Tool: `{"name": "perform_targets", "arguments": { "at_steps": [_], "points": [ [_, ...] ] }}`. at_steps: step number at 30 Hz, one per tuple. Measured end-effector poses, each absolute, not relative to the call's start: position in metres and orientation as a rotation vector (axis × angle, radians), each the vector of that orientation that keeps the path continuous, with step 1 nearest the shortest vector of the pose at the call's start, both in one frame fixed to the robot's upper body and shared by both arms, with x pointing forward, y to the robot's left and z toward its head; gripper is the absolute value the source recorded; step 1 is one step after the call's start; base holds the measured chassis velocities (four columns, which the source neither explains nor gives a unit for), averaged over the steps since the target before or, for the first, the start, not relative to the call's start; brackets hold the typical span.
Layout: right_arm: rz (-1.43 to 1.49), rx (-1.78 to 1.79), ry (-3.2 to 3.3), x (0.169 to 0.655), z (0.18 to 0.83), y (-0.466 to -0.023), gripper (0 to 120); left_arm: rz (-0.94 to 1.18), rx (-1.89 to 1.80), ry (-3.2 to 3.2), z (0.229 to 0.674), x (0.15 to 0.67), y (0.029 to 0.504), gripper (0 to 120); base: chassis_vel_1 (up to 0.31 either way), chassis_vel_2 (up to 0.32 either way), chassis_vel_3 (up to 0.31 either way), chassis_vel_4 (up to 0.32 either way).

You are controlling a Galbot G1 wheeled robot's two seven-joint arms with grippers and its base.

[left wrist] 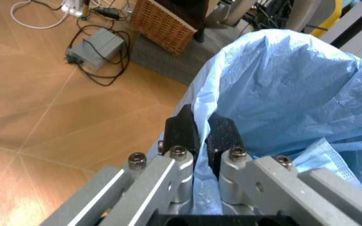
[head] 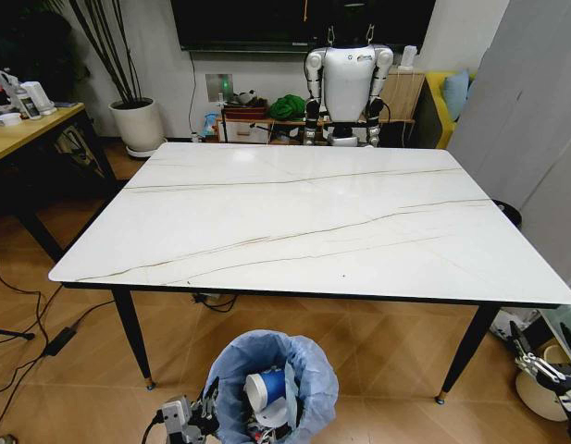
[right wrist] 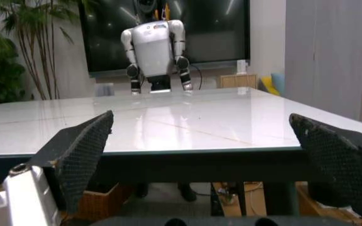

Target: Pick up the trash bin and place the trash from the table into it.

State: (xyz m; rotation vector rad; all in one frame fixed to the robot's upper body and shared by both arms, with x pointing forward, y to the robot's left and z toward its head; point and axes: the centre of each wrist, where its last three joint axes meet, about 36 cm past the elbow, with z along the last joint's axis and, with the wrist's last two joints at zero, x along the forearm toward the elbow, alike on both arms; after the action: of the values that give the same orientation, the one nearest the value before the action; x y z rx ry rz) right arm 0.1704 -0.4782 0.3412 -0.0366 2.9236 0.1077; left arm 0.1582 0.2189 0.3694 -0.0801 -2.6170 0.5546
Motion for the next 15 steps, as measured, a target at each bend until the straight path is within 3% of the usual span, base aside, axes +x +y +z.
{"name": "perform_targets", "arguments": {
  "at_steps": [15],
  "points": [
    [0.112, -0.036, 2.933, 0.1692, 0.3346, -0.4754, 100, 0.534, -0.096, -2.62, 0.3674, 0.1604, 0.2201, 0, 0.0, 0.0, 0.0, 0.0]
  ]
}}
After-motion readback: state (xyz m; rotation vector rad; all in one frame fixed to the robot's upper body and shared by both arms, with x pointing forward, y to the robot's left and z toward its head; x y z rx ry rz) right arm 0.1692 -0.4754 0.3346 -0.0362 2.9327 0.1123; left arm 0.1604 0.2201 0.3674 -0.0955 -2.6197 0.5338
